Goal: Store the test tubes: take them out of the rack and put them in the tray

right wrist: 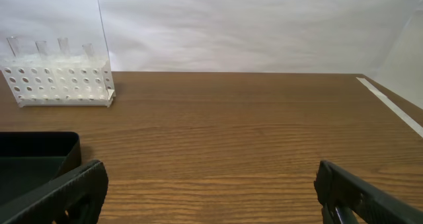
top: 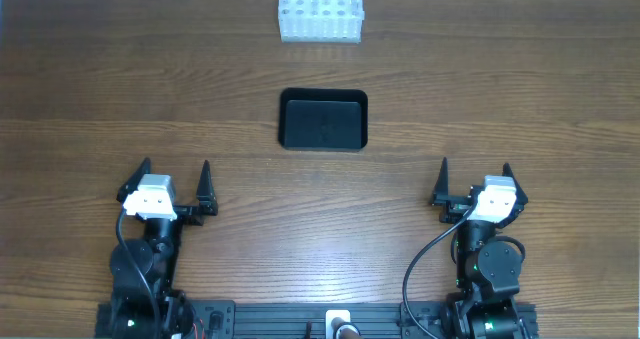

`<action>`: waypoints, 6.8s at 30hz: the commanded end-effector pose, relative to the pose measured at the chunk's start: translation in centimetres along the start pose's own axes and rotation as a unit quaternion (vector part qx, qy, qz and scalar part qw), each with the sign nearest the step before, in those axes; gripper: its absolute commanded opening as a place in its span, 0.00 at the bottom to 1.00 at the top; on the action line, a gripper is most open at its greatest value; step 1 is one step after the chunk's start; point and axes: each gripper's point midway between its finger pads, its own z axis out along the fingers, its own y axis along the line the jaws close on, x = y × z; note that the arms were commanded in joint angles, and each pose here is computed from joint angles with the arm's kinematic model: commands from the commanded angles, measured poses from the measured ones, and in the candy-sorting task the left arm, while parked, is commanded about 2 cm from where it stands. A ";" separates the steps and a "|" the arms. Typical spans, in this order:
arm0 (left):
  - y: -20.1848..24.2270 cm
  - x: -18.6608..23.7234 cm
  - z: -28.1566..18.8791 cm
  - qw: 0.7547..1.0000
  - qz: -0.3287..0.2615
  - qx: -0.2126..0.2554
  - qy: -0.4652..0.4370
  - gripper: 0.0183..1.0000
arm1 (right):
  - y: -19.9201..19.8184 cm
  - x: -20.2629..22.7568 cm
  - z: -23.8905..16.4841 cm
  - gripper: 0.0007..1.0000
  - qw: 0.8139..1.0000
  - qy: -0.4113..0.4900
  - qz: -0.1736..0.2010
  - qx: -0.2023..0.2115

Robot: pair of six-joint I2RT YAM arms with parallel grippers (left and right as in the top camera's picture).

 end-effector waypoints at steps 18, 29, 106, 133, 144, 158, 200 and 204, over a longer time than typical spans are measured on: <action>0.0 0.1 0.0 1.000 0.007 0.002 0.001 1.00 | 0.3 0.1 0.0 0.99 1.000 -0.001 -0.004 -0.007; 0.0 0.2 0.0 1.000 0.007 0.002 0.001 1.00 | 0.3 0.1 0.0 0.99 1.000 -0.001 -0.004 -0.007; -15.0 2.0 39.5 0.972 0.001 0.021 0.234 0.69 | 0.3 0.1 0.0 0.99 1.000 -0.001 -0.004 -0.007; -15.4 2.1 39.4 0.972 -0.010 0.020 0.234 0.32 | 0.3 0.1 0.0 0.99 1.000 -0.001 -0.004 -0.007; -15.8 1.9 39.5 0.973 -0.013 0.022 0.230 0.17 | 0.3 0.1 0.0 0.99 1.000 -0.001 -0.004 -0.007; -16.1 0.3 39.5 0.976 -0.022 0.025 0.213 0.08 | 0.3 0.1 0.0 0.99 1.000 -0.001 -0.004 -0.007; -19.6 0.7 20.7 0.876 0.041 -0.023 0.479 0.03 | 0.3 0.1 0.0 0.99 1.000 -0.001 -0.004 -0.007; -19.3 2.6 20.6 0.864 0.052 -0.031 0.499 0.02 | 0.3 0.1 0.0 0.99 1.000 -0.001 -0.004 -0.007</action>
